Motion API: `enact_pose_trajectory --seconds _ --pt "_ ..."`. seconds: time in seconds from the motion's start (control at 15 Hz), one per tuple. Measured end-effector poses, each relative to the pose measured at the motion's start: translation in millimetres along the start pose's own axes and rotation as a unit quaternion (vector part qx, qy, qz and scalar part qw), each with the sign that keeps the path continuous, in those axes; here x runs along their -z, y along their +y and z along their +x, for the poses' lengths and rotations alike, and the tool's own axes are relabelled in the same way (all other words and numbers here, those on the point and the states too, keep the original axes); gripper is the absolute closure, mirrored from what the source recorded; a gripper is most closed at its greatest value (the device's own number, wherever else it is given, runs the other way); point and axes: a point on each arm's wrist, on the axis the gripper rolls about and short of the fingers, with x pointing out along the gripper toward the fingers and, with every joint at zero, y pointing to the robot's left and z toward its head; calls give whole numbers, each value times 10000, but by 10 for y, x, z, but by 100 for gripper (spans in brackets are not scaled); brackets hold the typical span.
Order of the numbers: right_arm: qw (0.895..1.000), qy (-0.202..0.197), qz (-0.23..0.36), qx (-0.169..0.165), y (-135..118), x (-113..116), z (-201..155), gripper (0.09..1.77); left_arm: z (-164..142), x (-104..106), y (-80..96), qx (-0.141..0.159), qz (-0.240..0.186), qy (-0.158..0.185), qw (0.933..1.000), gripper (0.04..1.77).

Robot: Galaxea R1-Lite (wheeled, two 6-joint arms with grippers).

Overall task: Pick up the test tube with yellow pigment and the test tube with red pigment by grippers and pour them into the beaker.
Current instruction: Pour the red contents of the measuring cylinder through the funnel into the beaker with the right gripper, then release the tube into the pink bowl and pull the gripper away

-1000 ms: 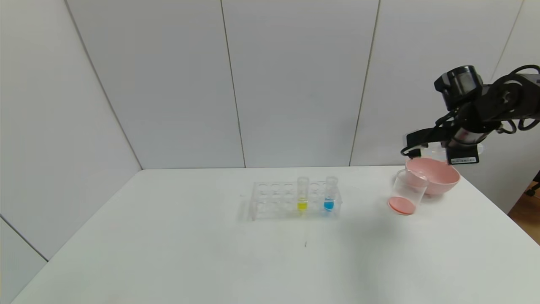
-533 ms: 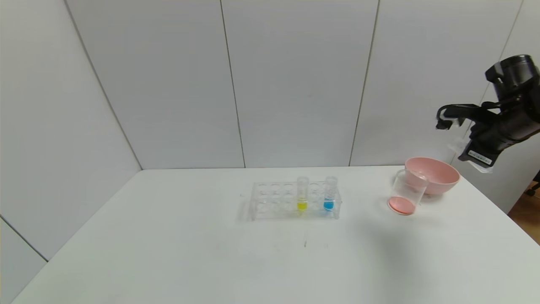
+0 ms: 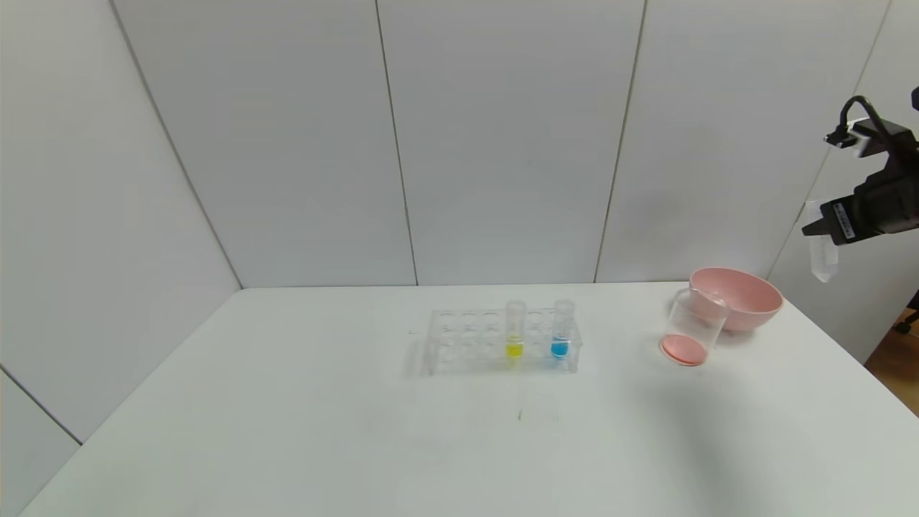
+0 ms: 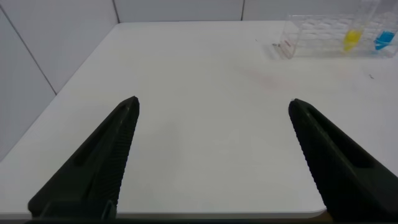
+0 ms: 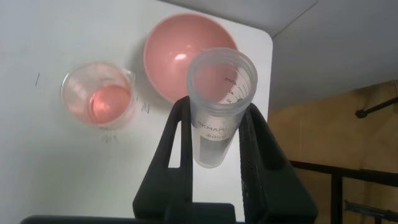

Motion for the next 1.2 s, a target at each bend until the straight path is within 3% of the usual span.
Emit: enact_pose_trajectory --seconds 0.4,0.67,0.8,1.0,1.2 --pt "9955 -182 909 176 -126 25 86 136 0 0 0 0 0 0 10000 9" --pt "9930 -587 987 278 -177 18 259 136 0 0 0 0 0 0 10000 9" --pt "9914 -861 974 123 -188 66 397 136 0 0 0 0 0 0 10000 9" --pt "9835 -1612 796 -197 -173 152 604 136 0 0 0 0 0 0 10000 9" --pt "9756 -2077 662 -264 -113 321 844 136 0 0 0 0 2 0 10000 9"
